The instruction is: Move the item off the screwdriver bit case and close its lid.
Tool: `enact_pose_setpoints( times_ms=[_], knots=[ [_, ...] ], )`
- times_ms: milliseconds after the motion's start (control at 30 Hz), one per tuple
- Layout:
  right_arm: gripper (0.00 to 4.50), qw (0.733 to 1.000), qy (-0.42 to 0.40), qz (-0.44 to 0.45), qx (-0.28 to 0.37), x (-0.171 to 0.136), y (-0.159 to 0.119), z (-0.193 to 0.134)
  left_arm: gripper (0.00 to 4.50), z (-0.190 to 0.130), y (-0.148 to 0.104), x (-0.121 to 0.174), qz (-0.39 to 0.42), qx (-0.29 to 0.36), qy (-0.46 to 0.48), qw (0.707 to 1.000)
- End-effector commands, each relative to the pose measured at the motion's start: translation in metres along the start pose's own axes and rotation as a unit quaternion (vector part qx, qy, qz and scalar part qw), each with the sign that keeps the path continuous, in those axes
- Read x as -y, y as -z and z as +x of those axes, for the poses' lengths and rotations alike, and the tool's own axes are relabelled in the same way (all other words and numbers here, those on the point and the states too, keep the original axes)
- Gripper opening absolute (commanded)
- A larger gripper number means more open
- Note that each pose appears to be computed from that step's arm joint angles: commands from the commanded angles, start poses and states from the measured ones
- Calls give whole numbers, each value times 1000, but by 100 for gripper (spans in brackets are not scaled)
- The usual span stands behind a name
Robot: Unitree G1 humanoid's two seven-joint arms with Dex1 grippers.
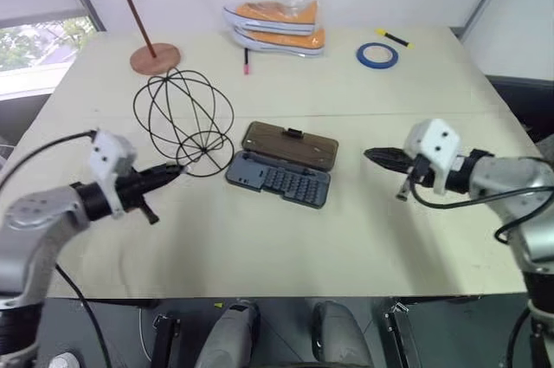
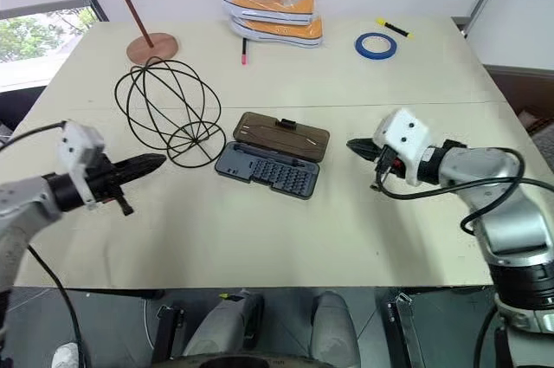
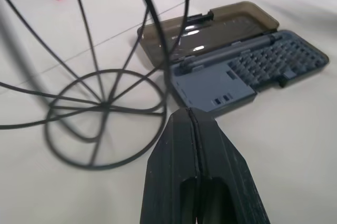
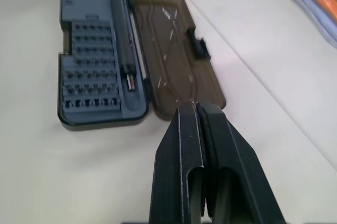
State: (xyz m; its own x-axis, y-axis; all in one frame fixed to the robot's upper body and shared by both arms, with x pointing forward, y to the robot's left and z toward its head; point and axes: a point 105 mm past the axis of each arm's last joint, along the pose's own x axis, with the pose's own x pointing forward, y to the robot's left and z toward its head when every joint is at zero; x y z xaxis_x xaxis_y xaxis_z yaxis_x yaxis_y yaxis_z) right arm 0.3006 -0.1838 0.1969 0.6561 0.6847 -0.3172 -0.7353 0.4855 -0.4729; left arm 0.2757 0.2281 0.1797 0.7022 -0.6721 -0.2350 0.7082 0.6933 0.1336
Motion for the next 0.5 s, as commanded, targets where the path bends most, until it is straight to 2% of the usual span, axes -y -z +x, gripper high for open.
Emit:
enact_pose_setpoints(
  times_ms=[33, 500],
  knots=[
    [4, 999, -20, -23, 26, -2, -22, -8, 0, -11, -12, -1, 12, 0, 11, 1000],
    [4, 998, -15, -29, 49, 2, -35, 0, 0, -11, -23, 0, 19, 11, 5, 1000]
  ],
)
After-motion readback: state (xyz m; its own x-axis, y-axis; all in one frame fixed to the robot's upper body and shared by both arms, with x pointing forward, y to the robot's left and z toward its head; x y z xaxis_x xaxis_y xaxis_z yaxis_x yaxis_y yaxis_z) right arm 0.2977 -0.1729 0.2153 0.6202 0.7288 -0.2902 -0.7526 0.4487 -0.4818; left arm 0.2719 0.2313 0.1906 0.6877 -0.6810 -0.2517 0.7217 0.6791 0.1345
